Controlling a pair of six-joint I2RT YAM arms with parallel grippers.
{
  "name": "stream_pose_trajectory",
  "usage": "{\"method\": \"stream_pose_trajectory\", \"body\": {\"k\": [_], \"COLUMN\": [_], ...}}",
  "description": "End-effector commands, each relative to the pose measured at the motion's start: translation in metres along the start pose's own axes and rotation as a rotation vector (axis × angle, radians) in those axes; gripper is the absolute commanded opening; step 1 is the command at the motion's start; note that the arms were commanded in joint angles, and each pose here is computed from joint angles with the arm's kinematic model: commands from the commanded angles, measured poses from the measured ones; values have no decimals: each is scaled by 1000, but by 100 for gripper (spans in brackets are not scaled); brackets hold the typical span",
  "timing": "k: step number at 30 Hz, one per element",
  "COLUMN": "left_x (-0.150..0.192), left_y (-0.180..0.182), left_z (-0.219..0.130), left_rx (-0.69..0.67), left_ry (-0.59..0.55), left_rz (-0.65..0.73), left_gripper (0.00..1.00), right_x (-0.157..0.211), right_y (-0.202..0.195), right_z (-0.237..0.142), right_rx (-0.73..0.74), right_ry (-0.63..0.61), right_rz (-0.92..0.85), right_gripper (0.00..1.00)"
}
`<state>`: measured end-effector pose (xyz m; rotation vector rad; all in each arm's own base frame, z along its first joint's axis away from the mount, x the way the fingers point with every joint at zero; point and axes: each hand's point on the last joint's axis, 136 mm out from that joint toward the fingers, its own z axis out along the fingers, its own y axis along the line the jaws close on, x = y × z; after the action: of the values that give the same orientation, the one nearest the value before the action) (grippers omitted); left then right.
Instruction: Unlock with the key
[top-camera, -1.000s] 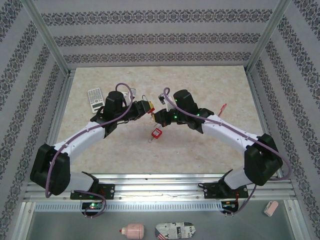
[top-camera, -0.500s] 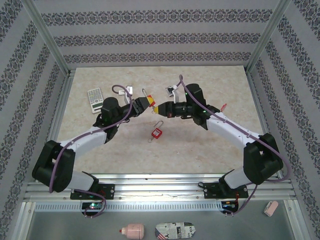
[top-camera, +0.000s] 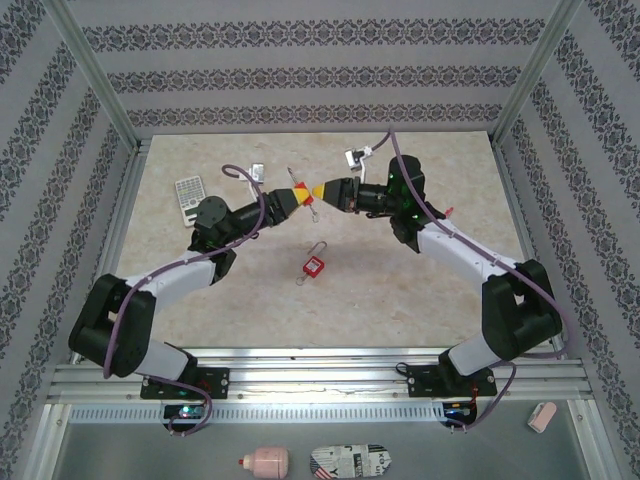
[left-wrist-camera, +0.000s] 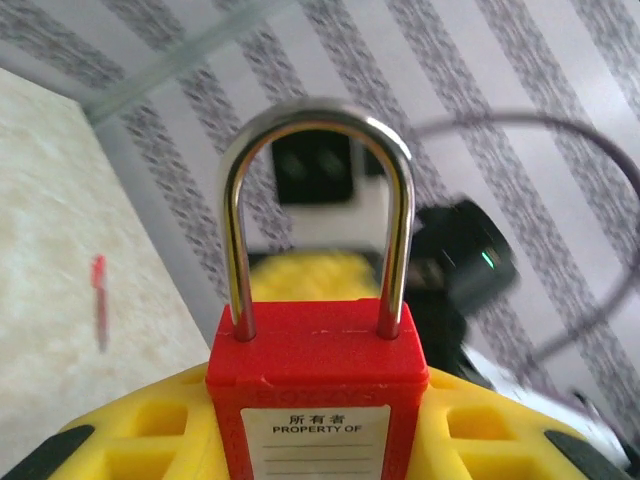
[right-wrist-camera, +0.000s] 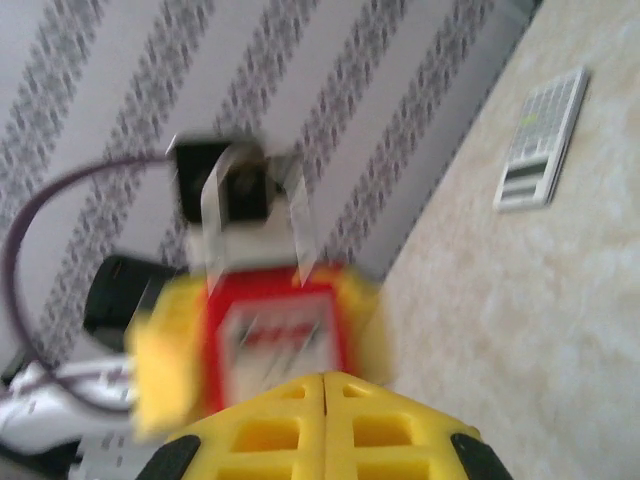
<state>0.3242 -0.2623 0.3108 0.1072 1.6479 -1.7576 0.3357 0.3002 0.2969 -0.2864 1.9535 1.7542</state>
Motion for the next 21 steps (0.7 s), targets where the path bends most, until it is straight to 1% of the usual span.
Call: {"method": "stream_pose_trajectory", "body": {"k": [1,3,5,7,8,11,12,14,16,21], "left_x": [21,19,14,5,0,-18,-21,-21,-21,-18], "left_y": [-71,-74,-74,-62,-55,-22,-15,4,18,25], "left_z": [3,4,3,0,-3,-16,-19,-26,-34,-47], "left_rx": [191,181,165,102,72,-102,-157,-325,-460,-621], "left_ry": [145,153,139,116,94,24,18,35,48,65], "left_rz": [184,198,201,184,177,114,105,76,34,-31], "left_gripper": [0,0,0,0,0,0,0,0,0,0], "right_x": [-32,-33,-33,-30,-29,-24,-20,-5,6,34], "right_y": [25,30,30,22,18,8,8,6,11,0], "right_z": [4,7,5,-2,-6,-21,-23,-23,-20,-4], "right_rx": [-67,-69,-35,21,39,104,134,221,228,337], "right_ry": [-91,-74,-73,-80,-87,-102,-97,-57,-30,61], "right_rz": [-54,-75,-97,-107,-107,-122,-145,-218,-270,-378], "right_gripper": [0,0,0,0,6,27,31,39,43,46]}}
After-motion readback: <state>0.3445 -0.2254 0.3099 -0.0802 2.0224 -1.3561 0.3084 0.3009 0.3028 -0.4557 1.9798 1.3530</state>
